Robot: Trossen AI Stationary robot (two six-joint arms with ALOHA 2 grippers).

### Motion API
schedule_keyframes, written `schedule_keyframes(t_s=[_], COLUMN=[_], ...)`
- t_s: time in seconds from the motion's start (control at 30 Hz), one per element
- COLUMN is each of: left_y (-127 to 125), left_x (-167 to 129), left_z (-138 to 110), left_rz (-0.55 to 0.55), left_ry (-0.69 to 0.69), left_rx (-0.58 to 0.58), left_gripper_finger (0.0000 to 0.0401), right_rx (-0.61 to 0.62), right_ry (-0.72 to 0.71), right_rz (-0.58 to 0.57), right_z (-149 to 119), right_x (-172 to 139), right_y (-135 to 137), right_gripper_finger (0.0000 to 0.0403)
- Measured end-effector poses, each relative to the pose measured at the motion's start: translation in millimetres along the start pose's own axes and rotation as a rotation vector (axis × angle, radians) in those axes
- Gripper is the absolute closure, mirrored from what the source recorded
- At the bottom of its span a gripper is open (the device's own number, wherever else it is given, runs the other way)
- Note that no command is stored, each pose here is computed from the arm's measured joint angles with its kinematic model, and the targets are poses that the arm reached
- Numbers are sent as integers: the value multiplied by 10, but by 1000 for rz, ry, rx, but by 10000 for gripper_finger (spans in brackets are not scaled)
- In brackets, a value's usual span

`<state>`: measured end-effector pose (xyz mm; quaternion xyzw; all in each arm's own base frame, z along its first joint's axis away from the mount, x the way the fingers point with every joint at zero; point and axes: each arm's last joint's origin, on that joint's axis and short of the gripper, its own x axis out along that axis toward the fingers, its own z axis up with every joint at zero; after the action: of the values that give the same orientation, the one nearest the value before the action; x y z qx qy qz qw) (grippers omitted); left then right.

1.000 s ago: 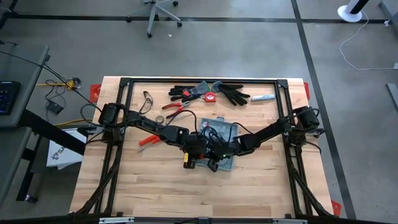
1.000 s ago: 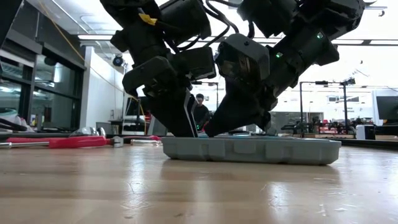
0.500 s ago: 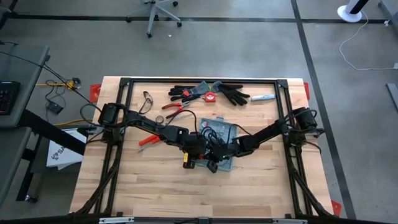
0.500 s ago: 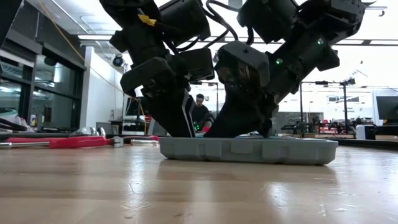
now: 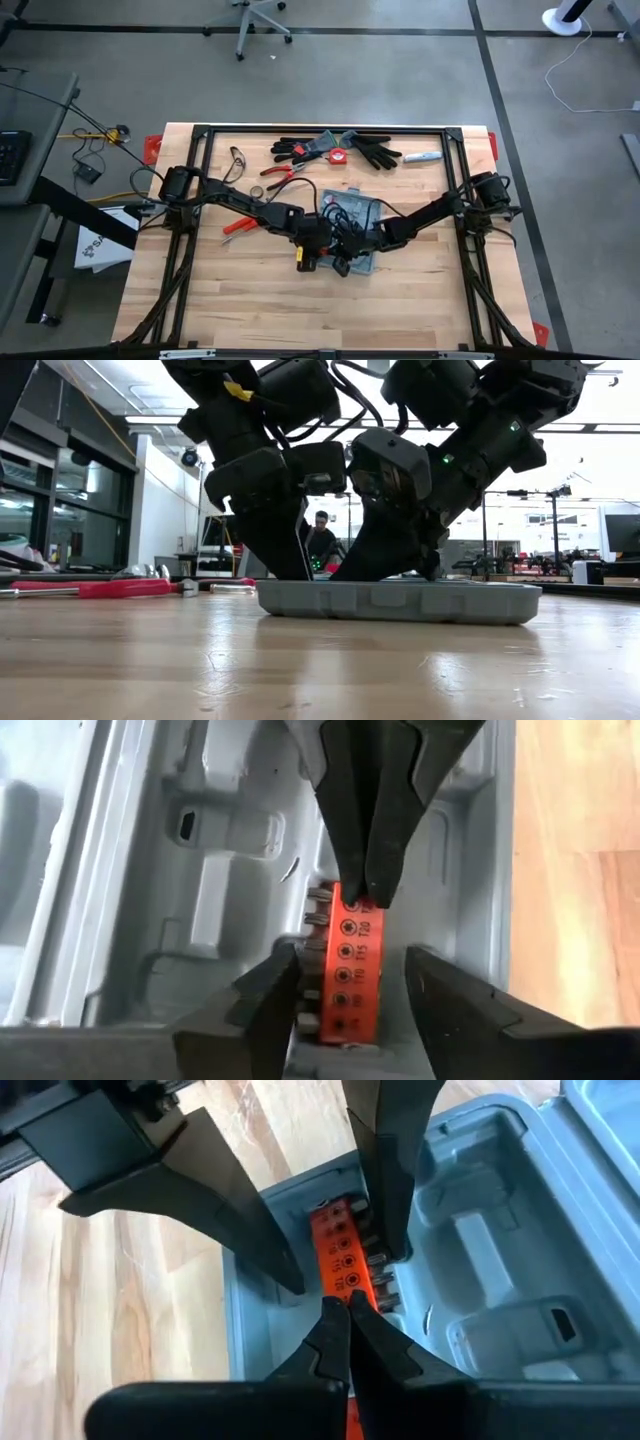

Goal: Prefit tool cases
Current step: Put the orange screwdriver bit set into the gray tool box, then put the orange allen wrench set into the gray tool box

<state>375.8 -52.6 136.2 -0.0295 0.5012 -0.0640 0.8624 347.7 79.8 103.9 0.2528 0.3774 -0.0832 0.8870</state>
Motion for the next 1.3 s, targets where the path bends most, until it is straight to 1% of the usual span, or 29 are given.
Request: schedule_keyframes(t_s=[0.1,0.17,0.23,0.33,0.5,0.57,0.67,0.73,0.87,1.0,1.07,1.13,1.2,1.3], left_y=[-10,-27,-46,-57,-61,-50,-53,-72,-133,-138,-80,21,174,459], left_x=[-101,-237,-384,-545,-811,-866,-936,-967,-924,-926,-935,-963,-989,-1028], left_z=[48,136,253,285,322,300,268,265,230,234,247,285,324,352], left_rz=[-2,-7,-17,-17,61,98,141,155,172,251,315,360,375,361], left_ry=[-14,-68,-159,-194,-254,-242,-229,-235,-210,-230,-245,-277,-303,-325], left_rx=[-13,-22,-19,-32,-78,-103,-137,-154,-156,-142,-134,-137,-154,-218], left_gripper_finger=[224,226,226,226,225,225,225,225,232,243,248,253,257,262], right_rx=[4,-1,-2,-1,5,13,6,-4,-44,-24,-22,-24,-43,-95], right_ry=[0,-3,-2,-4,-15,-13,-50,-90,-119,-102,-74,-55,-26,-7], right_rz=[-1,-3,2,1,14,22,34,11,-88,-198,-260,-296,-323,-346], right_z=[-1,0,9,11,39,72,195,275,323,304,263,242,218,221], right_x=[1,2,4,4,-42,-119,-354,-576,-1032,-1466,-1632,-1770,-1854,-1917], right_y=[-1,-1,3,1,18,37,101,158,185,109,42,-13,-59,-109], right_gripper_finger=[403,403,403,403,403,403,403,403,403,403,403,403,403,403])
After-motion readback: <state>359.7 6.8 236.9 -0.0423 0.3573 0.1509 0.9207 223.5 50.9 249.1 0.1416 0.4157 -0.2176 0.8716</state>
